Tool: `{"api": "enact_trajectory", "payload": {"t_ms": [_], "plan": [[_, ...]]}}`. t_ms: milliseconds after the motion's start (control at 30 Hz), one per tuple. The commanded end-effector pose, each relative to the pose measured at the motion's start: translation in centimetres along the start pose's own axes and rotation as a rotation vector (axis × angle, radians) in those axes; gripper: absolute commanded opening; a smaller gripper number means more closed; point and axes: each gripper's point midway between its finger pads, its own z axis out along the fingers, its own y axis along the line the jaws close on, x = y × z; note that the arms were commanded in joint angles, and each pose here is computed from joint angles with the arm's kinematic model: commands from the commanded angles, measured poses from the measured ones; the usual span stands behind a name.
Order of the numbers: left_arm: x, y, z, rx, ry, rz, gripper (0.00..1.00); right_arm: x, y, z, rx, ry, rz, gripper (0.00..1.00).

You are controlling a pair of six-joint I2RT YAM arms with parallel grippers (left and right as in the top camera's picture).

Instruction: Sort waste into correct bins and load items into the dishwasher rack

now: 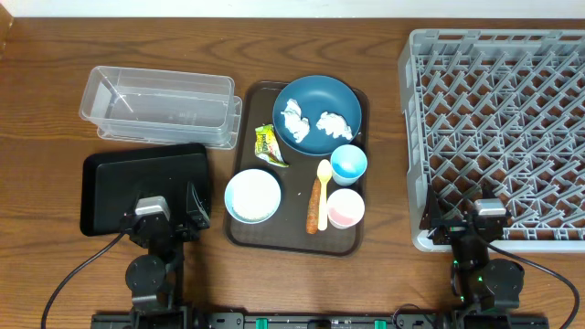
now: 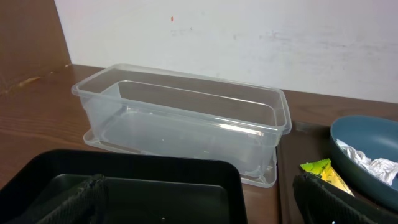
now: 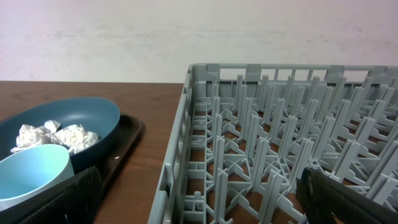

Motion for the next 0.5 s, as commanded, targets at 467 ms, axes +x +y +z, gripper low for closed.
{"api": "enact_trajectory", "payload": {"t_ms": [467], "plan": [[1.61,0.73,0.08,-0.036,0.047,0.015,0.96,0.06,0.05,-0.02,0.004,0.001,-0.017,0.99]]}}
